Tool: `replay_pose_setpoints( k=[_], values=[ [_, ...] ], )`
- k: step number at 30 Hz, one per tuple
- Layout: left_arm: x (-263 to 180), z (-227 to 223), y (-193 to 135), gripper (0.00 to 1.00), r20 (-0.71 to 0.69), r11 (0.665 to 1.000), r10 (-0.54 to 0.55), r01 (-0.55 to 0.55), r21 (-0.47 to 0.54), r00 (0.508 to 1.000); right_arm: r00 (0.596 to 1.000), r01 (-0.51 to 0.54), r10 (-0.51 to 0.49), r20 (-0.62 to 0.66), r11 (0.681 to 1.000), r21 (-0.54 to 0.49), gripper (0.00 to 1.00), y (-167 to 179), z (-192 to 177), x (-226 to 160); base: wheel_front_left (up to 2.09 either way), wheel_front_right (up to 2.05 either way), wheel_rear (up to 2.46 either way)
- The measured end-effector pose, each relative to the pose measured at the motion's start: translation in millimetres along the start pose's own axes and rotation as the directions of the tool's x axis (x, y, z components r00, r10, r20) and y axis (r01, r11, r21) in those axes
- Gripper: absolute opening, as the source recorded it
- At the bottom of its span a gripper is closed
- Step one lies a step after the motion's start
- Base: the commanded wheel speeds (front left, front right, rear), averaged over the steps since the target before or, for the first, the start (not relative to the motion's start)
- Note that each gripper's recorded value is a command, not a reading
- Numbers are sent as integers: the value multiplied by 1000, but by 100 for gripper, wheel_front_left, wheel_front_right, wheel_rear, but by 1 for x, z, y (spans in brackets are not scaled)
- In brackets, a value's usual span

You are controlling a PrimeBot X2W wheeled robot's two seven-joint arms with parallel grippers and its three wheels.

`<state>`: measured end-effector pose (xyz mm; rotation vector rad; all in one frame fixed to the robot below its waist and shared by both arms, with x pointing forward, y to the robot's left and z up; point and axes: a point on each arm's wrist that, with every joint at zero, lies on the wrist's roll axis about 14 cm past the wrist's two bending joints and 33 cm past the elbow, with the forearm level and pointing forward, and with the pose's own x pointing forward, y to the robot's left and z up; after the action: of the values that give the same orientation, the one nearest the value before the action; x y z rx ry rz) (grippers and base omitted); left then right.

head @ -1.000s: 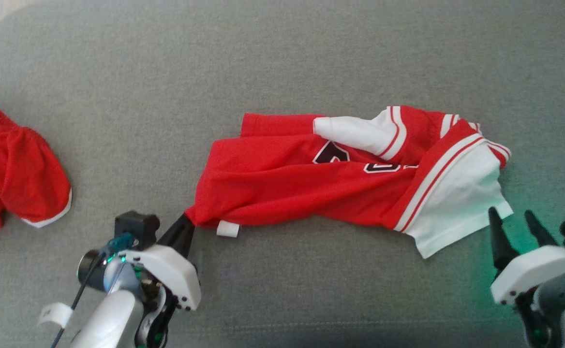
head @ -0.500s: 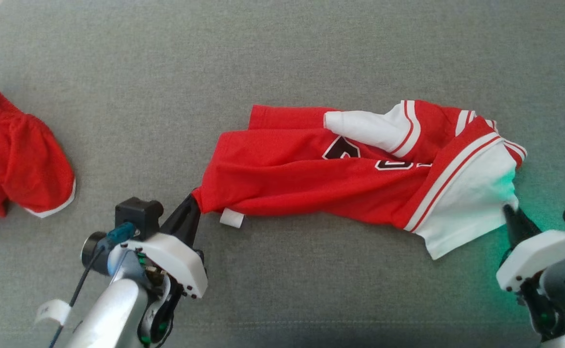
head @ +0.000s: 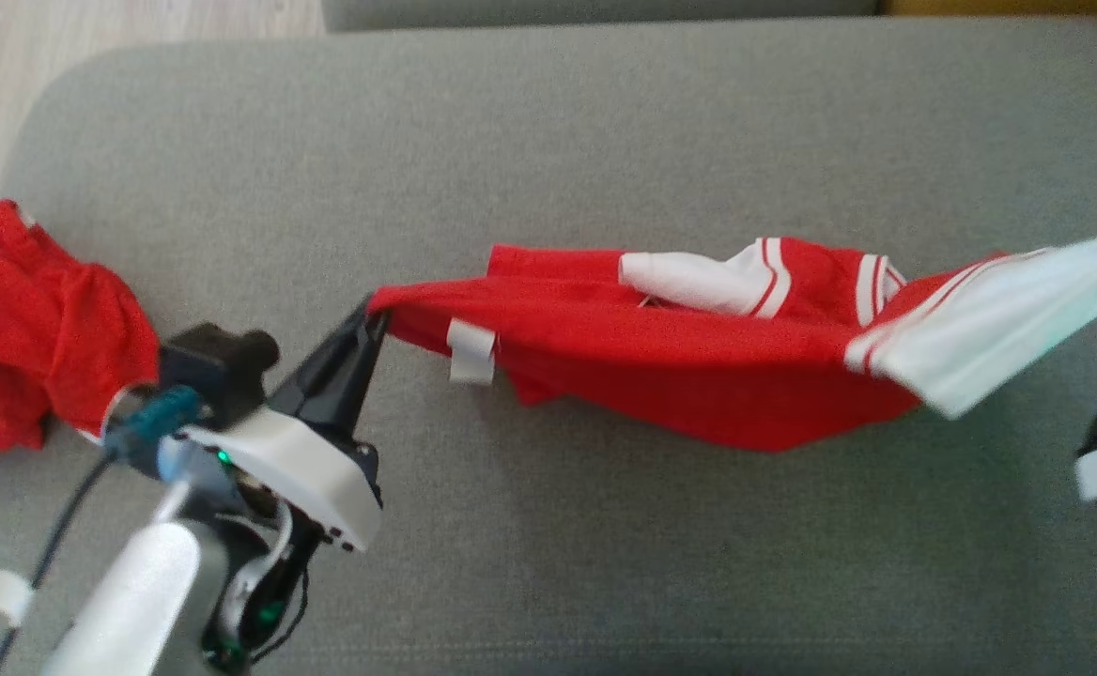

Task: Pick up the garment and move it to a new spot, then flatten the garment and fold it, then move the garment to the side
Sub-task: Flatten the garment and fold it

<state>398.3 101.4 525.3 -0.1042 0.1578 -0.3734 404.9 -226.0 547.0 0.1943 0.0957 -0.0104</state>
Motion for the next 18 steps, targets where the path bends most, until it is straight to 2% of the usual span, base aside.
replay_pose_setpoints(
  k=[1,6,12,15,18],
  values=[
    [0,0,0,0,0,1000,0,0,0,1000,1000,0,0,0,1000,0,0,0,0,0,0,0,0],
    [-11,68,-9,0,173,999,-19,13,36,985,972,-27,42,229,997,-69,0,9,83,-13,0,0,0],
    [-27,163,-25,0,415,991,-83,29,133,906,871,-37,108,479,987,-155,0,24,181,-38,0,0,0],
    [-32,194,-32,0,482,986,-110,32,167,869,834,-41,124,537,985,-165,0,28,207,-44,0,0,0],
    [-33,206,-37,0,505,984,-123,37,177,854,830,-56,135,541,986,-160,0,31,213,-41,0,0,0]
  ],
)
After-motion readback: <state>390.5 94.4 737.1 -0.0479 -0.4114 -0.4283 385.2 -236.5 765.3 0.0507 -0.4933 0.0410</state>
